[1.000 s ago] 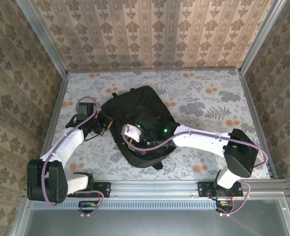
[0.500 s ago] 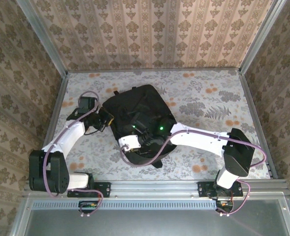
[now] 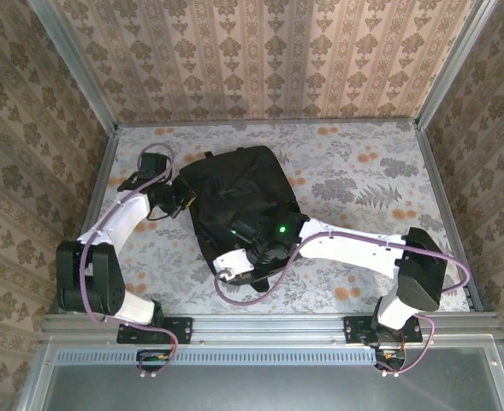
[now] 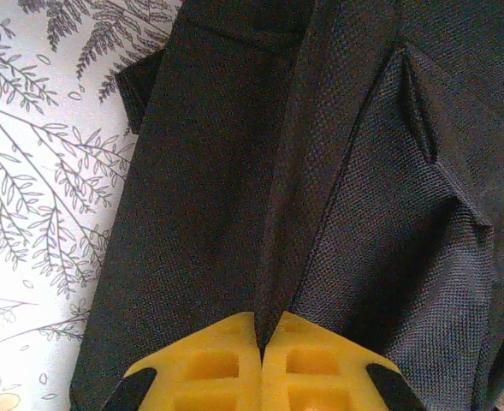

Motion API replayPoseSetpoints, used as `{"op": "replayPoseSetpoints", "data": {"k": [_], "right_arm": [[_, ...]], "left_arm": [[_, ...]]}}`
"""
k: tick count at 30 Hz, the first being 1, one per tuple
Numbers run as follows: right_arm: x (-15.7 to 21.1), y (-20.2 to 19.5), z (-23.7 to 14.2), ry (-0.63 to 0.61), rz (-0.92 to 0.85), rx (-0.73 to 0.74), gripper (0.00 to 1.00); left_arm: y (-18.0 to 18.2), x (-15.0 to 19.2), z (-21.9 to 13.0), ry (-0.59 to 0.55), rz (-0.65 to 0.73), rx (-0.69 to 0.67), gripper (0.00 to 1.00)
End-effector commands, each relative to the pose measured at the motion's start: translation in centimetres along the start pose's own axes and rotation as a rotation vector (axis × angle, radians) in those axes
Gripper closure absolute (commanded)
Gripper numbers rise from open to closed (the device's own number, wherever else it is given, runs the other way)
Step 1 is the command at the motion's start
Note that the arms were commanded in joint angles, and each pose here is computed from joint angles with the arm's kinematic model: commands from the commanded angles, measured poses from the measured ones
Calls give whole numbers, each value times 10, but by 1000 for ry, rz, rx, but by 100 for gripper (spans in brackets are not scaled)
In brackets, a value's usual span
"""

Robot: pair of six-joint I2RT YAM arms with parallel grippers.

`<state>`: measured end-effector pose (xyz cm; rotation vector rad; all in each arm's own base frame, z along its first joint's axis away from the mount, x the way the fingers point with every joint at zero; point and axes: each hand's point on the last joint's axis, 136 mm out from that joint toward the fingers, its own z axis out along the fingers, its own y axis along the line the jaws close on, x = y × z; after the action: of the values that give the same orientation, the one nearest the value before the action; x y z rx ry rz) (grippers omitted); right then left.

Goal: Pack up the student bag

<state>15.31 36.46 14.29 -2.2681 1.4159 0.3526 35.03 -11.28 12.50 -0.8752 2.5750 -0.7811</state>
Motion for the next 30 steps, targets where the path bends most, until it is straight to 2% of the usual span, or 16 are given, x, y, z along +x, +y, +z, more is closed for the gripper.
{"op": "replayPoseSetpoints", "data": {"k": [1,4,8,12,13,15,17,18,22,27,30], "right_arm": [[-3,11,-12,-28,9,-22,100],[-20,4,-20,-124,37,10,100],[-44,-21,-19,-236,76,86,100],[-45,-51,1,-204,136,146,100],[-43,-65,1,-194,184,191,100],[-42,-81,-7,-231,280,214,100],[-43,-102,-20,-292,417,263,100],[-41,-112,-28,-322,486,284,96],[-36,-133,-45,-397,712,322,94],[-29,-137,-52,-413,827,348,91],[-31,-135,-53,-468,849,336,91]], "left_arm": [[-14,-34,-10,-106,62,-3,100],[-22,-45,-4,-93,93,-20,100],[-45,-56,13,-21,124,7,98],[-48,-57,7,15,130,-3,58],[-46,-55,0,0,140,-12,50],[-38,-51,-16,-33,153,-37,42],[-27,-44,-33,-61,160,-68,40],[-22,-39,-41,-69,160,-70,40],[-6,-3,-55,-49,149,-31,41],[24,43,-60,-16,145,-41,44],[33,54,-61,-32,123,-2,48]]}}
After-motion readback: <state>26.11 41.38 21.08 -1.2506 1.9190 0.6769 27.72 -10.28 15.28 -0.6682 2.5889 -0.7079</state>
